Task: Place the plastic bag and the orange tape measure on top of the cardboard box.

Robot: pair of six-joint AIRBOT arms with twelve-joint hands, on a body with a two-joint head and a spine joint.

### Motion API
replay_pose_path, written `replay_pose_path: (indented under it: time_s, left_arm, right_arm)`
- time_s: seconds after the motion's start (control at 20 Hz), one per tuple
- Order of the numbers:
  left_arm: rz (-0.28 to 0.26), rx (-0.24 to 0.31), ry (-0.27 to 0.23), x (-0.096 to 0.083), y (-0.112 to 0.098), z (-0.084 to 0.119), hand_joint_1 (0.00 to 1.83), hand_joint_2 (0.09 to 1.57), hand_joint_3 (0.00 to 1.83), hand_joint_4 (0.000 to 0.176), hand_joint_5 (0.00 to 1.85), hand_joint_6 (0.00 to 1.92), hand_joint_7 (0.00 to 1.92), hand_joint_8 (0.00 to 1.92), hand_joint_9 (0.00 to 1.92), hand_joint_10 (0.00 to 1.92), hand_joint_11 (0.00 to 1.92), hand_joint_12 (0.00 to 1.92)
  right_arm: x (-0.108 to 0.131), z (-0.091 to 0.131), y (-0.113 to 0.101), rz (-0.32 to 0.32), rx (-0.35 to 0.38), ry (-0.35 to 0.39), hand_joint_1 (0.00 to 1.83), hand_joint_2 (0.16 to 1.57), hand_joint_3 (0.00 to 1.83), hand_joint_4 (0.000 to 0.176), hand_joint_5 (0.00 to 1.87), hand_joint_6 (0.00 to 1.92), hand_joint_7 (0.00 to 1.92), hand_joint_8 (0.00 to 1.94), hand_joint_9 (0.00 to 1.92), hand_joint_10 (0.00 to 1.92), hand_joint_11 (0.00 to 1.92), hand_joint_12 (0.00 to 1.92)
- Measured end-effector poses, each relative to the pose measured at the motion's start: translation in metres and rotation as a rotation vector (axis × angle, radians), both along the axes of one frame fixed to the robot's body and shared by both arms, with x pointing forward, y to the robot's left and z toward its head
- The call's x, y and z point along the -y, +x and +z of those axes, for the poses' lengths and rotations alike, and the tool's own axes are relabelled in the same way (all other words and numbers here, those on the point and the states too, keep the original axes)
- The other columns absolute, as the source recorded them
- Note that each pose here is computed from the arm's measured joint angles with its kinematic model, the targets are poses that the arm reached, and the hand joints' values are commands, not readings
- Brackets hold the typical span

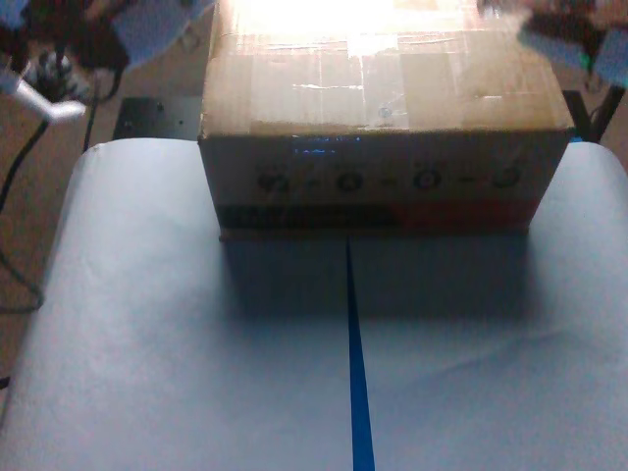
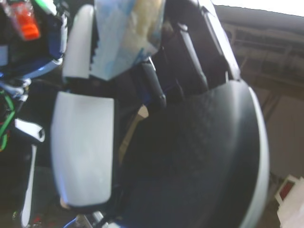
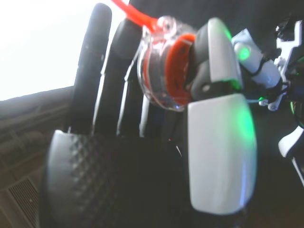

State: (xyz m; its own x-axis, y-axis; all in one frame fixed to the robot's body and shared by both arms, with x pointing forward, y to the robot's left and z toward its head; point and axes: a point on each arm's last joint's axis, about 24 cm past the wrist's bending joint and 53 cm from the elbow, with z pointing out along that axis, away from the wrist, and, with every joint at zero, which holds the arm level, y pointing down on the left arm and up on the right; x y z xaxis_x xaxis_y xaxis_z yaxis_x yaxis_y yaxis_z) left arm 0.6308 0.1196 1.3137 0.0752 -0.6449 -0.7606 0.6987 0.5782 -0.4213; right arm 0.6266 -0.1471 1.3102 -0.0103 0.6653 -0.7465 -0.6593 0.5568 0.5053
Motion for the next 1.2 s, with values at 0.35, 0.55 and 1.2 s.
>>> replay_pose_path:
  time_s: [0.35, 0.55, 1.2]
  left_arm:
    - [-0.005, -0.045, 0.038, 0.024, 0.040, -0.002, 1.35, 1.19, 0.00, 0.000, 0.88, 0.90, 0.73, 1.41, 0.81, 1.48, 0.68, 1.66]
    - [-0.015, -0.092, 0.077, 0.041, 0.061, -0.012, 1.20, 1.21, 0.01, 0.000, 0.79, 1.24, 0.80, 1.44, 0.91, 1.91, 0.99, 1.92]
    - [-0.023, -0.262, 0.218, 0.077, 0.106, -0.071, 1.36, 1.19, 0.00, 0.000, 0.80, 1.24, 0.83, 1.25, 0.73, 1.45, 0.58, 1.59]
  right_arm:
    - [-0.012, 0.002, 0.043, -0.022, -0.015, -0.029, 1.26, 1.15, 0.00, 0.000, 0.97, 0.74, 0.88, 1.46, 1.00, 1.66, 1.03, 1.91]
    - [-0.013, 0.006, 0.061, -0.037, -0.014, -0.030, 1.19, 1.10, 0.00, 0.000, 1.00, 0.97, 1.25, 1.63, 1.44, 1.75, 1.43, 1.87]
    - [-0.037, -0.033, 0.099, -0.035, -0.111, -0.103, 1.27, 1.13, 0.00, 0.000, 0.98, 0.72, 0.96, 1.33, 1.03, 1.55, 0.97, 1.79]
